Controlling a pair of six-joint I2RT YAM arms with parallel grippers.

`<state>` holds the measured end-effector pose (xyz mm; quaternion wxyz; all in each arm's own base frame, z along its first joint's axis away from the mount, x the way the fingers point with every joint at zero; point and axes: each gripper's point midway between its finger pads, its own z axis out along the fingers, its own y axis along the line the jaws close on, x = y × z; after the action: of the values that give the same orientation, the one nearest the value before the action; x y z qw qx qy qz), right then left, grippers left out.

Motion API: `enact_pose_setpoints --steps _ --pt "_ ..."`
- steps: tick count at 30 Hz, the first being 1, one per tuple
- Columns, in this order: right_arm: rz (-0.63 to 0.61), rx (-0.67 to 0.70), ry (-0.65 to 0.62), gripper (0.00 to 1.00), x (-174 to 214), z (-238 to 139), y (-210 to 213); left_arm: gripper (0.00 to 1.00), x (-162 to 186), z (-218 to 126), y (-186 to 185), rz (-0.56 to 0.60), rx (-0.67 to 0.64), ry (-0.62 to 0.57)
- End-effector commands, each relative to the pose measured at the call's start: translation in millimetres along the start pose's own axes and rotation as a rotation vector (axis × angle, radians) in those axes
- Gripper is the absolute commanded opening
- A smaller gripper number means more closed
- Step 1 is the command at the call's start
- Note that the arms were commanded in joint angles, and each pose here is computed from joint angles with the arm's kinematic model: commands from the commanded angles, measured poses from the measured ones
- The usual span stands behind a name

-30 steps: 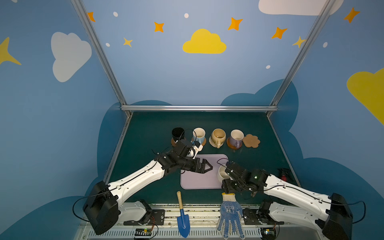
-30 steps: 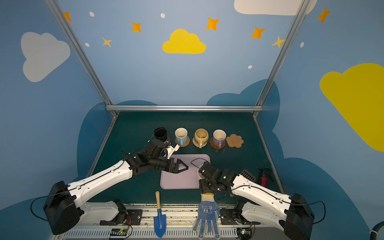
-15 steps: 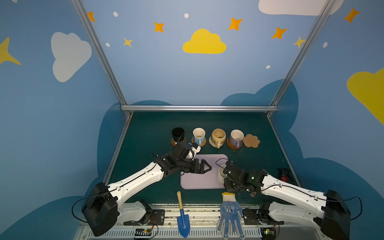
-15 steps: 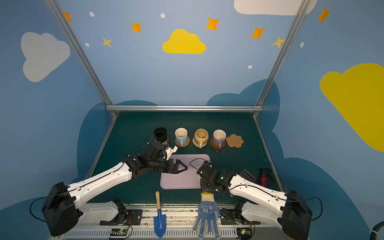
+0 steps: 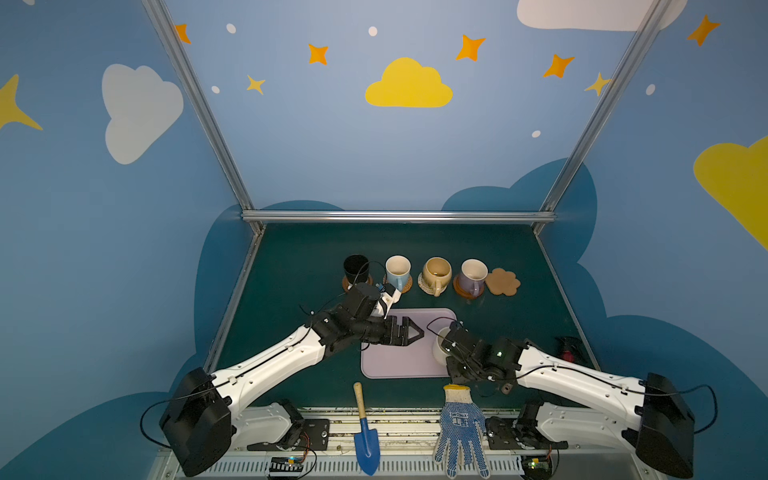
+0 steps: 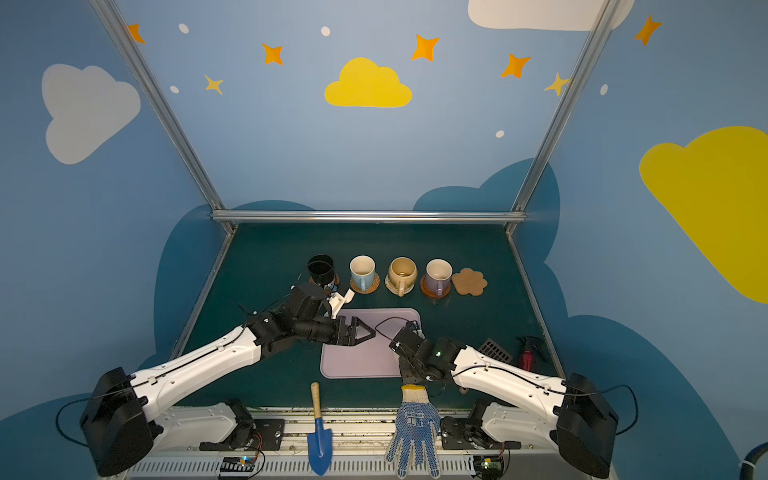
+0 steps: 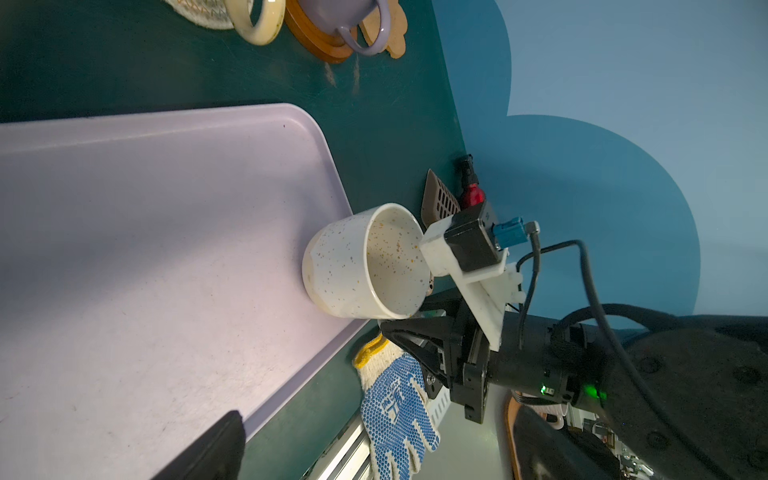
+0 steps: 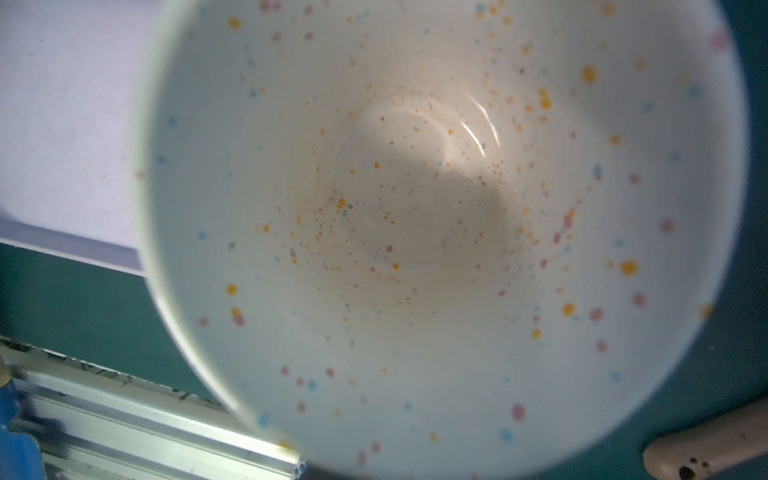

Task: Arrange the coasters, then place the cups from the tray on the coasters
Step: 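Close right gripper on the white speckled mug rim, then lift the white speckled mug with right gripper toward the cork flower coaster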

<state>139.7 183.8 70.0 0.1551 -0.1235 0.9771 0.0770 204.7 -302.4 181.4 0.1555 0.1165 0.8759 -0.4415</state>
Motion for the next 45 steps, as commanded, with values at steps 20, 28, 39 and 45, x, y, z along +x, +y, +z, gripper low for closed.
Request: enact_pose_setpoints --steps 20,28,39,45 --pt "-0.074 -0.028 -0.117 0.00 -43 -36 15 1.00 -17 -2 -14 0.059 0.017 -0.031" --pt "-0.076 -0.037 -0.167 0.00 -60 -56 2 1.00 -52 -12 -34 0.066 0.067 -0.150" --pt "-0.126 0.000 -0.244 0.00 -88 -100 -25 1.00 -87 -13 -65 0.116 0.139 -0.196" --pt "-0.165 0.017 -0.273 0.00 -107 -118 -32 1.00 -109 -19 -81 0.109 0.246 -0.184"
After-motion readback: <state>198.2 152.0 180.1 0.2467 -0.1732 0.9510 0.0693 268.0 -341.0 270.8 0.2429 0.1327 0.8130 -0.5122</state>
